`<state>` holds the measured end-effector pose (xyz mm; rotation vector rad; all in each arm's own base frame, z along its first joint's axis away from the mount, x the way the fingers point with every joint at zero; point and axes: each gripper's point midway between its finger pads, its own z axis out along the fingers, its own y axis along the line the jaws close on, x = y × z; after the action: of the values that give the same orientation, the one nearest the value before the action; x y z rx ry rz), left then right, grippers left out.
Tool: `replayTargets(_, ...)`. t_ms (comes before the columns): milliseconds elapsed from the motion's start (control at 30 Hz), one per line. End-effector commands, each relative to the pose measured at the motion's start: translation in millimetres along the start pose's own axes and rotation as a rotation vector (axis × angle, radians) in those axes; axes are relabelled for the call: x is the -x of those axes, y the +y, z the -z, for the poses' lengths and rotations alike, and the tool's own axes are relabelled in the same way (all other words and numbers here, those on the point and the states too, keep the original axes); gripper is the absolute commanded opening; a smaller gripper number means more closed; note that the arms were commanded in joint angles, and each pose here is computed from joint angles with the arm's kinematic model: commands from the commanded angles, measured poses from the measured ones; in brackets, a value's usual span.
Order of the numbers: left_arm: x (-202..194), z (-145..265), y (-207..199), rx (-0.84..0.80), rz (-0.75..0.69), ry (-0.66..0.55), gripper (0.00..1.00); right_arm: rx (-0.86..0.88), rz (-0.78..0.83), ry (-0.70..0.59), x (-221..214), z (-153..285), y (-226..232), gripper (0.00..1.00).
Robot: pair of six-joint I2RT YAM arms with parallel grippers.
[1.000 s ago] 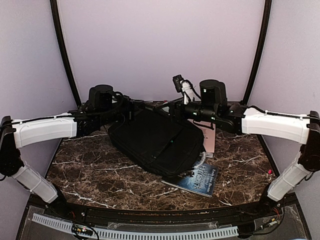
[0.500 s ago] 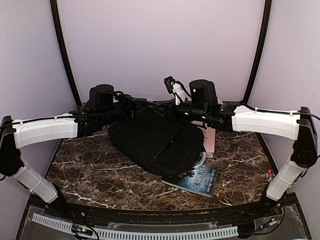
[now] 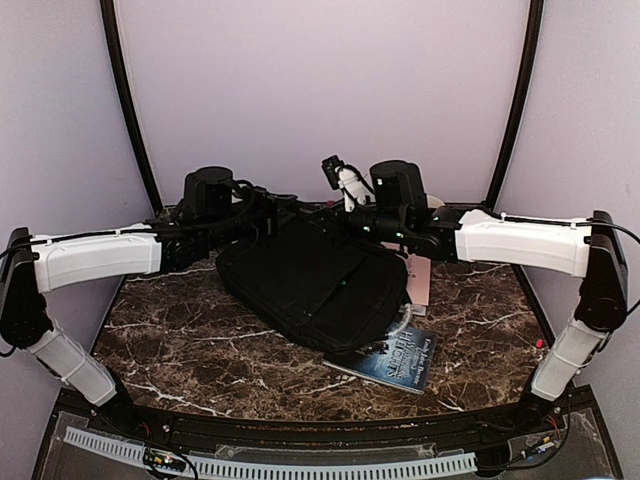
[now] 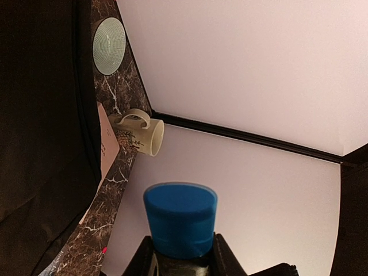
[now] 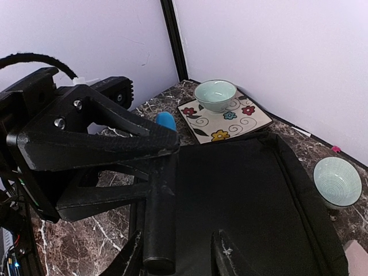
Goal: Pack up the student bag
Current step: Pass from the left arm to the right
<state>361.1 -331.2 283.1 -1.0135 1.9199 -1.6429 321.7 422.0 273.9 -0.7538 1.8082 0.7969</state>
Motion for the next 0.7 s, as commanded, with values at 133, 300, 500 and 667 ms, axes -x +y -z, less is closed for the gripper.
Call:
replayTargets(133,-7.5,-2.8,-29.7,-0.066,-0.012,0.014,0.00,0.017,0.036,-0.107,33.7,10.5,9.2,0.35)
replayTargets(300,-7.9,-5.3,-30.8,-0.061,-0.020,0.015,0.00,0.016,0.046,-0.118,36.0,13.9,9.5,0.31)
replayTargets(500,-9.4,-8.5,-30.2,-0.057,-0.024,0.016,0.00,-0.018,0.054,-0.144,40.9,21.2,3.9,0.45)
replayTargets(667,-11.8,-11.8,-31.5,-0.059,-0.027,0.020,0.00,-0.035,0.067,-0.151,41.0,22.5,-0.4,0.46)
